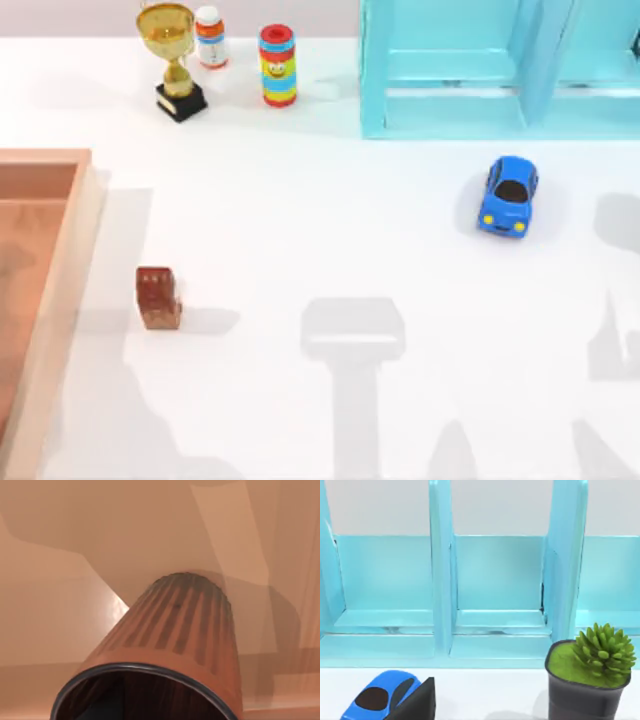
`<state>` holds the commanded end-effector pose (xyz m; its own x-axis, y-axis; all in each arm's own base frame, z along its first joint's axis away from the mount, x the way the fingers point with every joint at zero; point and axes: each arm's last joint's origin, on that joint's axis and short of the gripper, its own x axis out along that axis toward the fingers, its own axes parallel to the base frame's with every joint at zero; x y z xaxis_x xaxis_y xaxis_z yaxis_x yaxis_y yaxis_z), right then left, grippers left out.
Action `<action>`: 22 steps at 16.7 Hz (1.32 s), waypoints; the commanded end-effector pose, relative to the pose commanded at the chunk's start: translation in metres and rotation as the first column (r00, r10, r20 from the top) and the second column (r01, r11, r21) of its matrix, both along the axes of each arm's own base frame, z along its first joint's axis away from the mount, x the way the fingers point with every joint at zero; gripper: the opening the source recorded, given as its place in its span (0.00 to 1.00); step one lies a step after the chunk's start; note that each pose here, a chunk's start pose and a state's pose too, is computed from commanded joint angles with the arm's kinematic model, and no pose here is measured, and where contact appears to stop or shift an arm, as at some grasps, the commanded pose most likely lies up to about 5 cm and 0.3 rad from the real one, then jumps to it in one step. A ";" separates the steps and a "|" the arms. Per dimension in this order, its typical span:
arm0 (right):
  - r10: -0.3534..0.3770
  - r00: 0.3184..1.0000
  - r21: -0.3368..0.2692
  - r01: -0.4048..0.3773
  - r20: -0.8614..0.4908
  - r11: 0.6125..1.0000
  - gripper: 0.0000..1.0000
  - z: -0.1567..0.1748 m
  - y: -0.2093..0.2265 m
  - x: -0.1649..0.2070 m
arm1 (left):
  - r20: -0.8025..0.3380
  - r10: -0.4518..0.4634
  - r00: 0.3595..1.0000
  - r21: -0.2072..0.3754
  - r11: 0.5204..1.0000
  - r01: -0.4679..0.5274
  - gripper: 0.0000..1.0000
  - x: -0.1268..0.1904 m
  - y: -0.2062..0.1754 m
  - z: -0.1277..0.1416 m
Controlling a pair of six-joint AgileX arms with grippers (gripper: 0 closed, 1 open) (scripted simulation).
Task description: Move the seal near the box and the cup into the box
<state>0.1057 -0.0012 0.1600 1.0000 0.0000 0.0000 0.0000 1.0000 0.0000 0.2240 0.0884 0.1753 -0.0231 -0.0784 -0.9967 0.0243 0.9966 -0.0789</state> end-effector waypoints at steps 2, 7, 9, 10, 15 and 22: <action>0.000 1.000 0.000 0.000 0.000 1.000 1.00 0.000 0.000 0.000 | 0.000 0.000 1.000 0.000 1.000 0.000 1.00 0.000 0.000 0.000; 0.000 1.000 0.000 0.000 0.000 1.000 1.00 0.000 0.000 0.000 | -0.016 -0.008 1.000 0.011 1.000 0.008 1.00 0.002 0.000 0.009; 0.000 1.000 0.000 0.000 0.000 1.000 1.00 0.000 0.000 0.000 | -0.033 -0.011 0.999 0.031 0.999 0.012 1.00 0.004 0.002 0.020; 0.000 1.000 0.000 0.000 0.000 1.000 1.00 0.000 0.000 0.000 | -0.044 -0.012 0.999 0.043 0.999 0.014 1.00 0.005 0.003 0.026; 0.000 1.000 0.000 0.000 0.000 1.000 1.00 0.000 0.000 0.000 | -0.091 -0.012 0.996 0.090 0.996 0.020 1.00 0.006 0.006 0.055; 0.000 1.000 0.000 0.000 0.000 1.000 1.00 0.000 0.000 0.000 | -0.012 -0.002 1.000 0.013 1.000 0.003 1.00 0.001 0.001 0.097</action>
<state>0.1057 -0.0012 0.1600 1.0000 0.0000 0.0000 0.0000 1.0000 0.0000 0.2248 0.0891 0.2722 -0.0348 -0.0656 -0.9972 0.0259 0.9974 -0.0666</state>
